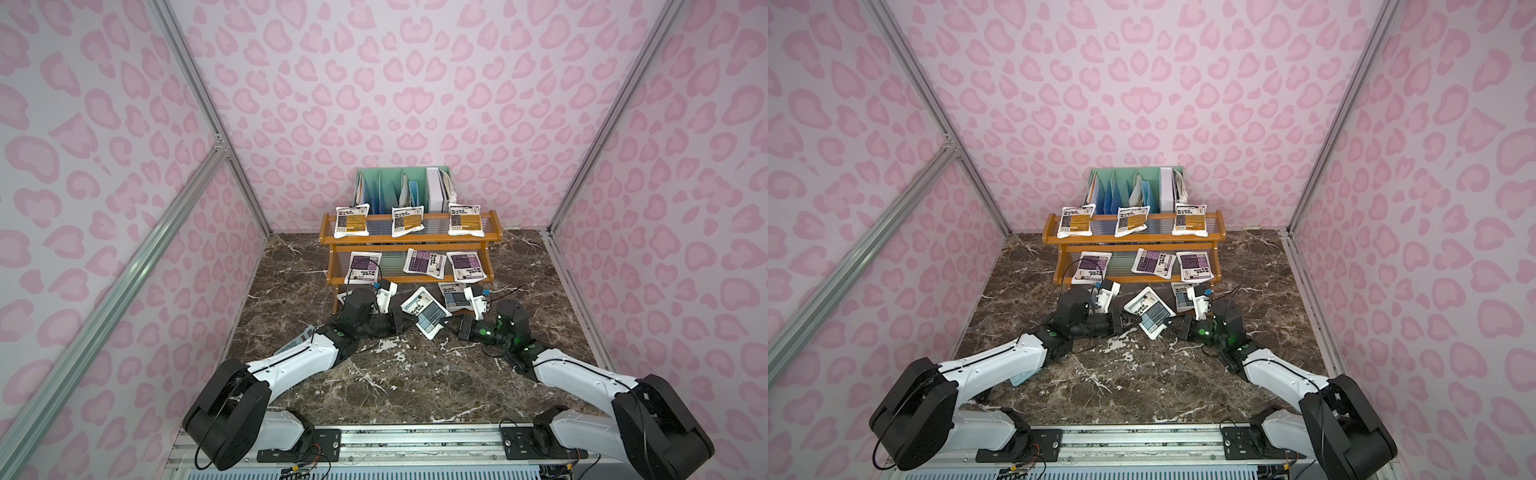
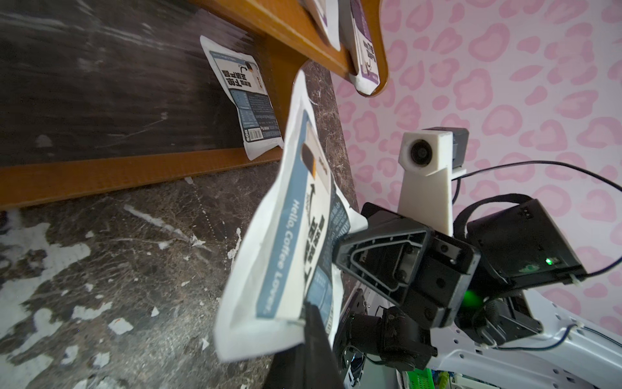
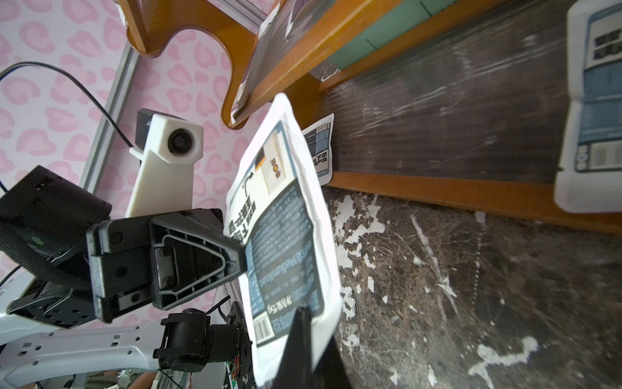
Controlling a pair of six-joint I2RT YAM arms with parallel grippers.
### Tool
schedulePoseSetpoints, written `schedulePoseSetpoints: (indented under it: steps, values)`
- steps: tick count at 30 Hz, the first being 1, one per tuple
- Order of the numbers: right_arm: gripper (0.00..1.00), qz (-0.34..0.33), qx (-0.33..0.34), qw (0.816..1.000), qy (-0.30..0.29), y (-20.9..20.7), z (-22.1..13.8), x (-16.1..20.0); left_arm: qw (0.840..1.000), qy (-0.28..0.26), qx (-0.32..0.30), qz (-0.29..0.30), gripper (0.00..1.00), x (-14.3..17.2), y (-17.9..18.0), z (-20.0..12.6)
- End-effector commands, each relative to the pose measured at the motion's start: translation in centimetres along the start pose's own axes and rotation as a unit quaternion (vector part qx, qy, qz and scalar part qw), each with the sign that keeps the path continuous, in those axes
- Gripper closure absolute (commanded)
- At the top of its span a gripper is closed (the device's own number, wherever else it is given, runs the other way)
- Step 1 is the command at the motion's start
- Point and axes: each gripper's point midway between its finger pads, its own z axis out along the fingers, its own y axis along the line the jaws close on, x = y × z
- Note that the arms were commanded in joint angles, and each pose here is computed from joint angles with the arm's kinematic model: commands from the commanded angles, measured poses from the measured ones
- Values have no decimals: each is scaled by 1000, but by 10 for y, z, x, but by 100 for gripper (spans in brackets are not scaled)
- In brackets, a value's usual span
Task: Place the bagged coffee beans on the shelf by color
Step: Pick up the bagged coffee beans at the center of the board, then place the bagged coffee beans on the shelf.
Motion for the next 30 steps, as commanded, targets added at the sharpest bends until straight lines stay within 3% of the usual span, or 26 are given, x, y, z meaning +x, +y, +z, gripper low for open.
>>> schedulePoseSetpoints:
  steps: [1,6,9,16,19,30]
  values:
    - [100,-16,3,1000,-24,3,-1,-9,999,17,-43,-5,100,5,15,-2]
    - [100,10,32,998,-44,-17,0,-7,979,-27,-200,-22,70,-2,64,-28]
    - [100,22,45,996,-76,-25,1,-14,958,-72,-276,-18,62,-12,81,-55]
    - [100,25,52,989,-134,-26,19,-32,921,-127,-369,-23,59,-15,97,-105]
    - [100,29,55,987,-148,-26,30,-34,903,-130,-408,-39,63,-7,110,-122]
    - [100,57,67,979,-186,-41,70,-50,875,-156,-454,-54,64,5,124,-158]
